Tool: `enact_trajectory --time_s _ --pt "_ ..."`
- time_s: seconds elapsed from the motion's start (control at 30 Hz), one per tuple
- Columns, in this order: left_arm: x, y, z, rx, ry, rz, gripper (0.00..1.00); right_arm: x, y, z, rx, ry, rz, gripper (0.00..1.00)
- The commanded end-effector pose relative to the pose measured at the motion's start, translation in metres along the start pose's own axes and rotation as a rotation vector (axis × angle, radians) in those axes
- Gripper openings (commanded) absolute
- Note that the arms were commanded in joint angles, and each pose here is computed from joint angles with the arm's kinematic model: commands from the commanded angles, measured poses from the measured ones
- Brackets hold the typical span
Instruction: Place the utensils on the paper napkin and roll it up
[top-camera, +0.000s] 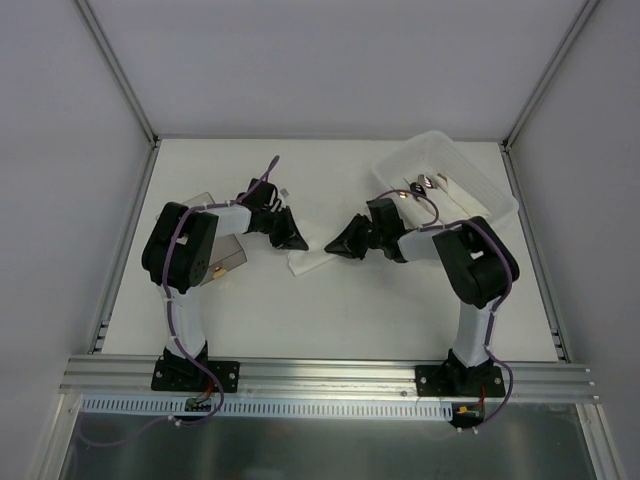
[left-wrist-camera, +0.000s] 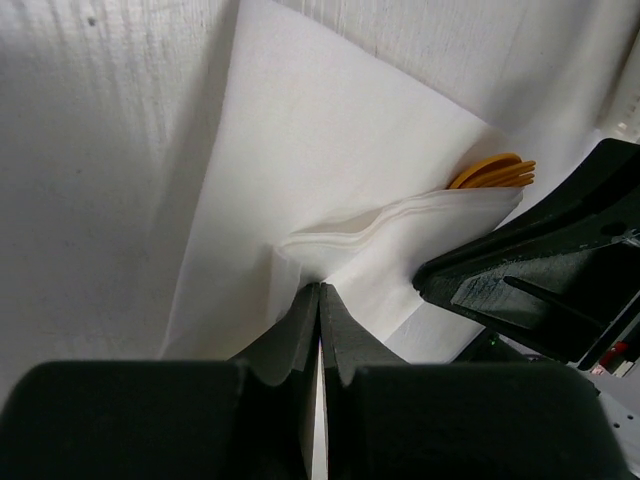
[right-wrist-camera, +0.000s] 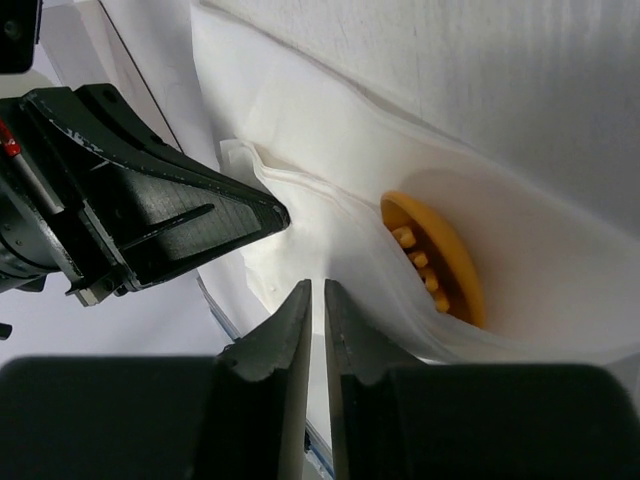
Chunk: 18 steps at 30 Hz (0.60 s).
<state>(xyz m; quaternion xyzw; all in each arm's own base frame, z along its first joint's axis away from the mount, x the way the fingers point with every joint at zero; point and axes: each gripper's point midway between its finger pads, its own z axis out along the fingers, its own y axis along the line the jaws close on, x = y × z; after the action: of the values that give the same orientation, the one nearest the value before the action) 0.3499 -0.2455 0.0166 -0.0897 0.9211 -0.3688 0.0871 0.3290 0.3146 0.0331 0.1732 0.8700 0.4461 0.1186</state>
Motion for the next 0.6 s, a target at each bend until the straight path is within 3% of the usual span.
enact_trajectory --time_s 0.0,0.2,0.37,0.57 --pt "-0.002 0.023 -0.011 -0.095 -0.041 0.032 0.0 0.006 -0.022 0.009 0.093 0.038 -0.003 0.13" --pt "-0.015 -0.005 -0.03 -0.037 -0.094 0.121 0.06 0.007 -0.032 0.01 0.14 0.057 -0.024 0.11" --pt "-0.047 -0.04 -0.056 0.004 -0.196 0.248 0.17 0.007 -0.037 0.012 0.171 0.072 -0.035 0.1" --pt "-0.084 -0.045 -0.062 -0.069 -0.259 0.37 0.35 0.007 -0.041 0.015 0.193 0.089 -0.042 0.09"
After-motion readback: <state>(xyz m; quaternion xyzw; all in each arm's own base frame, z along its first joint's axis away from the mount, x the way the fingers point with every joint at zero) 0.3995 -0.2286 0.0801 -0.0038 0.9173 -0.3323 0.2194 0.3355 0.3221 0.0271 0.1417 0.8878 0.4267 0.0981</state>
